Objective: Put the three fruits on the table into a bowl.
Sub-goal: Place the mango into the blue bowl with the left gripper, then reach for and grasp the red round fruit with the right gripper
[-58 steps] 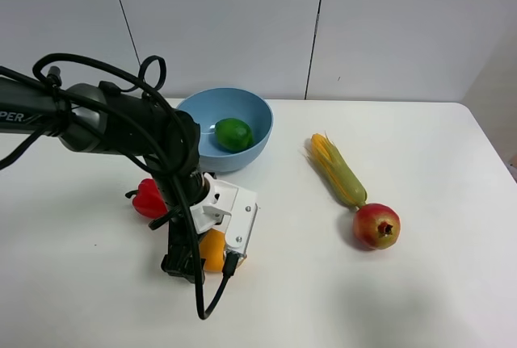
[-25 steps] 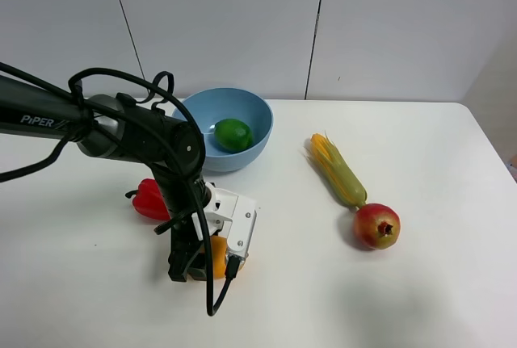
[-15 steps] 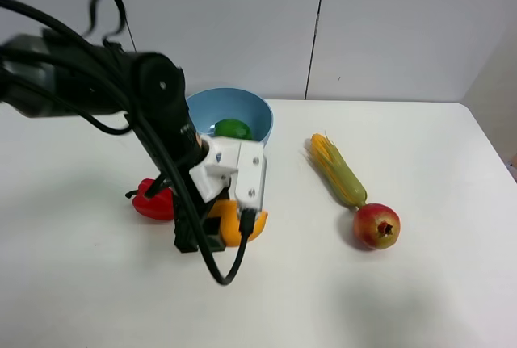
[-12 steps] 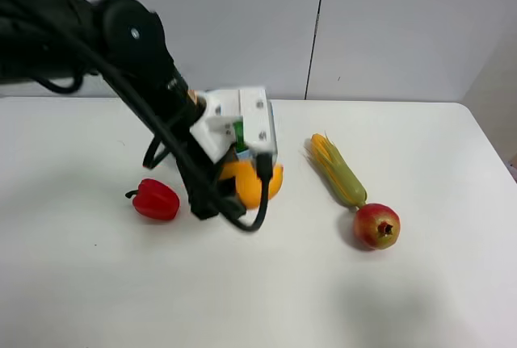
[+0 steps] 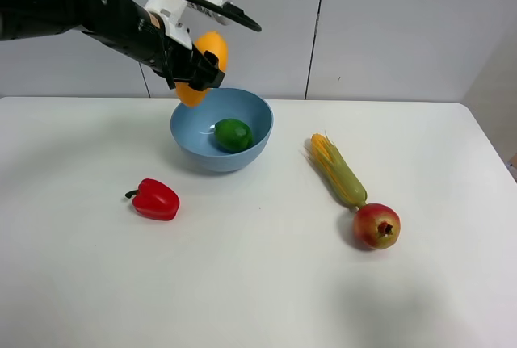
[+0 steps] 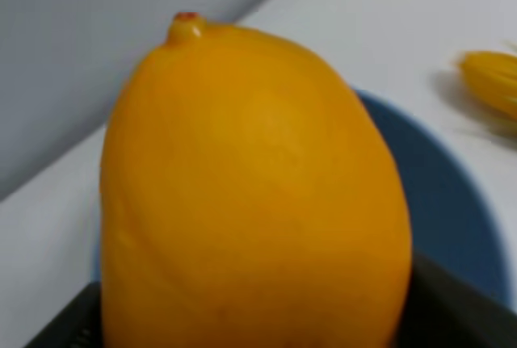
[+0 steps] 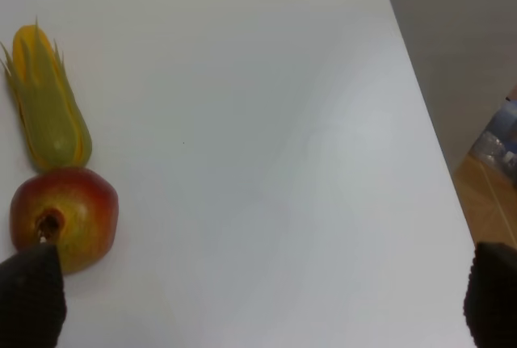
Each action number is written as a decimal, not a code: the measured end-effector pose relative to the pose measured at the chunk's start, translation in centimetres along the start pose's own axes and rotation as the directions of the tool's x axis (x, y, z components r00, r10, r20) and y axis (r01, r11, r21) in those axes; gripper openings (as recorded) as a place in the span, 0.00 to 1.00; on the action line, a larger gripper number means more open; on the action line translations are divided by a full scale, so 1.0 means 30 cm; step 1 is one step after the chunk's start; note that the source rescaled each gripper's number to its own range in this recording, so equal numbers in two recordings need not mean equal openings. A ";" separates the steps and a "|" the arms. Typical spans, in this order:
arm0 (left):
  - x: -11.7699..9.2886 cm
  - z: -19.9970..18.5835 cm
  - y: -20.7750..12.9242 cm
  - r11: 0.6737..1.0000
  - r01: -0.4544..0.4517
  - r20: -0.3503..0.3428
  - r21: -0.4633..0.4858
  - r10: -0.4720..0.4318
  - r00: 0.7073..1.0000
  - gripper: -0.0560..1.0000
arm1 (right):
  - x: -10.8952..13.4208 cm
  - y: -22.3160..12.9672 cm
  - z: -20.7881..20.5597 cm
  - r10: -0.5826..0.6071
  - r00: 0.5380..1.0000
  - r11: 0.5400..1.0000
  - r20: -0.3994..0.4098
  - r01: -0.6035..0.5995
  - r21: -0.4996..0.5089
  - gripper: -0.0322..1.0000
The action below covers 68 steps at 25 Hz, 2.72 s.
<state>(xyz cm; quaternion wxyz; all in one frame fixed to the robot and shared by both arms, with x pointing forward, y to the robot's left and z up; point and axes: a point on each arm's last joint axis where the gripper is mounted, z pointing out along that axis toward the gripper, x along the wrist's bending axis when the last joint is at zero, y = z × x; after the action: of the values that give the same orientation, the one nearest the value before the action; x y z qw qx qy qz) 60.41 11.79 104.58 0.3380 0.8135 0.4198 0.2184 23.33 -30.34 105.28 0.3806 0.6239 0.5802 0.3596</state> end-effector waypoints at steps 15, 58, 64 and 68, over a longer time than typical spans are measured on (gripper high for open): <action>0.064 0.258 -0.141 0.992 0.104 -0.036 0.077 -0.102 0.994 0.06 | 0.000 0.000 0.000 0.000 1.000 1.000 0.000 0.000 0.000 1.00; 0.426 -0.727 -0.137 0.961 0.257 -0.443 0.099 -0.189 0.876 0.98 | 0.000 0.000 0.000 0.000 1.000 1.000 0.000 0.000 0.000 1.00; 0.272 -1.040 -0.196 0.958 0.285 -0.493 0.033 -0.232 0.839 0.98 | 0.000 0.000 0.000 0.000 1.000 1.000 0.000 0.000 0.000 1.00; 0.143 -1.168 -0.276 0.958 0.266 -0.492 -0.108 -0.284 0.823 0.98 | 0.000 0.000 0.000 0.000 1.000 1.000 0.000 0.000 0.000 1.00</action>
<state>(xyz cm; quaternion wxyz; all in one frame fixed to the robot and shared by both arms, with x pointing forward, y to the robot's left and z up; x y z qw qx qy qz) 35.97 31.67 122.50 0.2590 0.6534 0.6022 0.3786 23.33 -30.34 105.28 0.3806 0.6239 0.5802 0.3596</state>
